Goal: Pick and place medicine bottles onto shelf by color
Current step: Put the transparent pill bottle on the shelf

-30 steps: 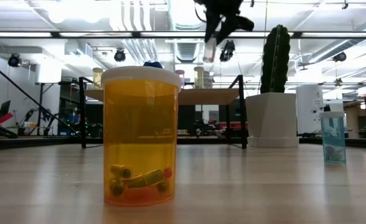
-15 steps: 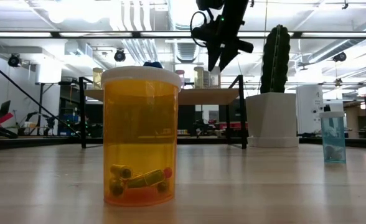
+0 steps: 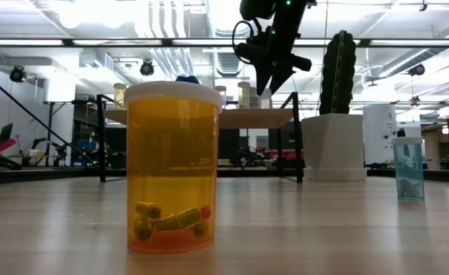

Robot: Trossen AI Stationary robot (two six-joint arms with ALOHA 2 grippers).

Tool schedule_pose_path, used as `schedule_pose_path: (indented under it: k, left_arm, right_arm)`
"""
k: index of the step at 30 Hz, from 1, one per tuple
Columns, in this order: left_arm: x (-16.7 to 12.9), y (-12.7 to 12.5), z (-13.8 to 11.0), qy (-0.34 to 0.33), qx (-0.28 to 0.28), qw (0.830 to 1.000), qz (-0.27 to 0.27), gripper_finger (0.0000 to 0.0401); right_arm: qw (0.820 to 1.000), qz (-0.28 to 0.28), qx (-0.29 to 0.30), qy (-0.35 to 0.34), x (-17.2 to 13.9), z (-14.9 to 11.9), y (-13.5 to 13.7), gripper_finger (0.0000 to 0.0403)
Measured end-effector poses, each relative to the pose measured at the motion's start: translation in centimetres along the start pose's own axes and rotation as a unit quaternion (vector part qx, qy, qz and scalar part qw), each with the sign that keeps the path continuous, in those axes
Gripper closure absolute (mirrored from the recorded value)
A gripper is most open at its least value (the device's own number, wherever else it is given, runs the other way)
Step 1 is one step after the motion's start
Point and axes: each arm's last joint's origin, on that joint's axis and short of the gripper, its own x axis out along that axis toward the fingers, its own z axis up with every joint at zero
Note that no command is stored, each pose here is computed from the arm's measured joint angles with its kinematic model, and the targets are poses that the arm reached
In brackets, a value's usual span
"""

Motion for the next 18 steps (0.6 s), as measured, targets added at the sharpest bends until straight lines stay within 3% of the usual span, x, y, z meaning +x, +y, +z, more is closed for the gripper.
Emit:
schedule_pose_path:
  k: [18]
  left_arm:
    - [0.0,0.0,0.0,0.000,-0.002,1.000,0.000,0.0237]
  right_arm:
    - [1.000,0.014,-0.001,-0.018,-1.2,0.8,0.1,0.0253]
